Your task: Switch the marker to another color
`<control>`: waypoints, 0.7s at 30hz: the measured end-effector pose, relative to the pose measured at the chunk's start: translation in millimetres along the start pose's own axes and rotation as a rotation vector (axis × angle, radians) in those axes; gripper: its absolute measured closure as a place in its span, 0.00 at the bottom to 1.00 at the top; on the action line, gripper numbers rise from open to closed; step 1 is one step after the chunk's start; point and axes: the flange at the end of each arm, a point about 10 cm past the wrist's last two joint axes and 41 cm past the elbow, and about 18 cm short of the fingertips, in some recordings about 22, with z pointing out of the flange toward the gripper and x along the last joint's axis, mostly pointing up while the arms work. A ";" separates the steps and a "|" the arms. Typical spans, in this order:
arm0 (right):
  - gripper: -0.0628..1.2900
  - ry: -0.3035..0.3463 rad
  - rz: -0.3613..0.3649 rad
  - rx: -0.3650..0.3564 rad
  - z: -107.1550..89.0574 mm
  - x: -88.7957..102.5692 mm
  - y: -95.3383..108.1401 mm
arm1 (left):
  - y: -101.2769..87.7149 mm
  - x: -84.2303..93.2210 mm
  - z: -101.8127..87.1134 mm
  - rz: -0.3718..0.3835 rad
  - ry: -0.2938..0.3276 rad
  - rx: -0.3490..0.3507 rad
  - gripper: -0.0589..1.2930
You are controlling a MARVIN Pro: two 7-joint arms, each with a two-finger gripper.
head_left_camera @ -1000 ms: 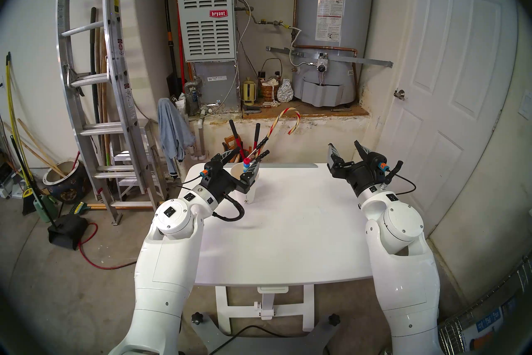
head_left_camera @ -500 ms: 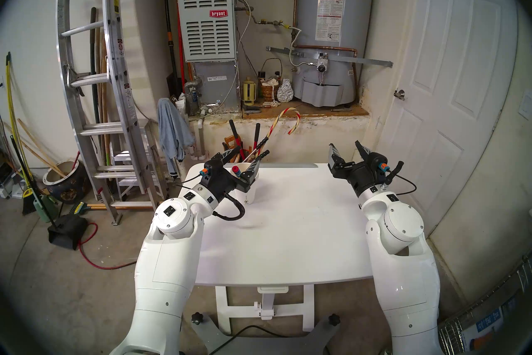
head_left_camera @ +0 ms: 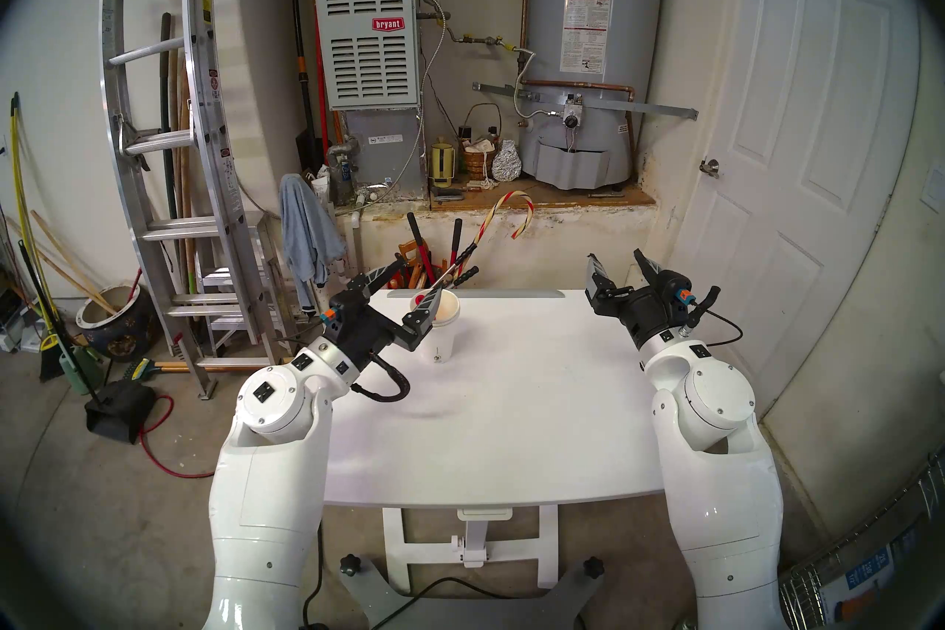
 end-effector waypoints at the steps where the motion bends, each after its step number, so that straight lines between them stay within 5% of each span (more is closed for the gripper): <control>1: 0.06 0.001 0.001 -0.001 -0.2 0.2 0.1 | -0.9 3.1 -3.5 0.001 0.009 0.002 0.08; 11: 0.06 -0.005 0.029 -0.041 2.0 4.5 -5.6 | -20.4 46.3 -16.7 0.041 0.074 0.124 0.08; 21: 0.06 -0.036 0.064 -0.164 13.8 8.8 -7.6 | -25.8 54.5 16.7 0.041 -0.039 0.264 0.08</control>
